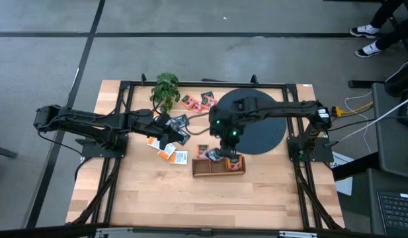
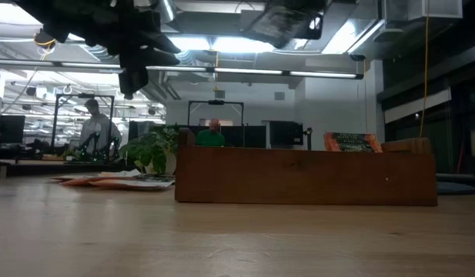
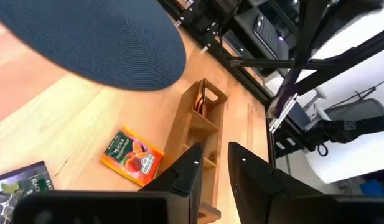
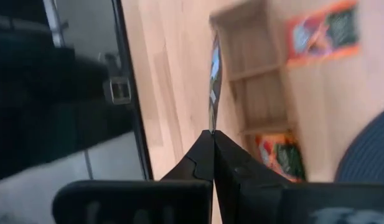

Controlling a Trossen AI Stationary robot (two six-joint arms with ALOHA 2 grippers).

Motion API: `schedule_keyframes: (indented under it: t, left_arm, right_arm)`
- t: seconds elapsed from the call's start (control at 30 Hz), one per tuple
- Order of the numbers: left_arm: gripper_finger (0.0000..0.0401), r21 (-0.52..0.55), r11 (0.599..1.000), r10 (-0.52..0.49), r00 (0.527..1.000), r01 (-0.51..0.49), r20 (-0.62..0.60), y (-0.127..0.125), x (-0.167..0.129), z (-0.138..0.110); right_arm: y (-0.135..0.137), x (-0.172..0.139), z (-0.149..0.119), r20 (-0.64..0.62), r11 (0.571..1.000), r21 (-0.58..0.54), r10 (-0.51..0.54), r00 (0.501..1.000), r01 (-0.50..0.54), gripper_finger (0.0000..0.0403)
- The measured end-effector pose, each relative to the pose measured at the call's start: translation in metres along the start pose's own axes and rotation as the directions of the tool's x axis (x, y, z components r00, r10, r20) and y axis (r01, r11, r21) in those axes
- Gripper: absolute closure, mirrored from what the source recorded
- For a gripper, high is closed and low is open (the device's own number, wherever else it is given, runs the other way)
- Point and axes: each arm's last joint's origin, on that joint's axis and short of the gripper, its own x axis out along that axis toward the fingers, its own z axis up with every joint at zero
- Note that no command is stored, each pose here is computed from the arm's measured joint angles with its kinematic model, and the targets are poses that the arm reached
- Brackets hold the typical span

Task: Pick & Place Tea
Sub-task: Put the purple tea bag into the middle section of the wooden organizer

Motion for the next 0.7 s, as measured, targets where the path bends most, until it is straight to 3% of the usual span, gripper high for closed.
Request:
schedule_keyframes:
  t: [0.17,0.33,0.7]
  left_arm:
    - [0.0329,-0.002,1.0,-0.001,1.0,0.001,0.001,0.0,0.0,0.0]
    - [0.0329,-0.003,1.0,0.007,1.0,-0.007,-0.011,0.0,0.0,-0.001]
    - [0.0329,-0.048,0.997,0.058,0.996,-0.062,-0.07,0.005,0.0,-0.007]
  right_arm:
    - [-0.001,0.008,0.001,-0.042,0.997,-0.064,0.031,0.999,-0.033,0.0401]
    - [-0.004,0.01,-0.001,-0.069,0.991,-0.137,-0.012,0.998,0.003,0.0401]
    - [-0.019,0.042,0.004,-0.191,0.992,-0.111,-0.088,0.978,0.067,0.0401]
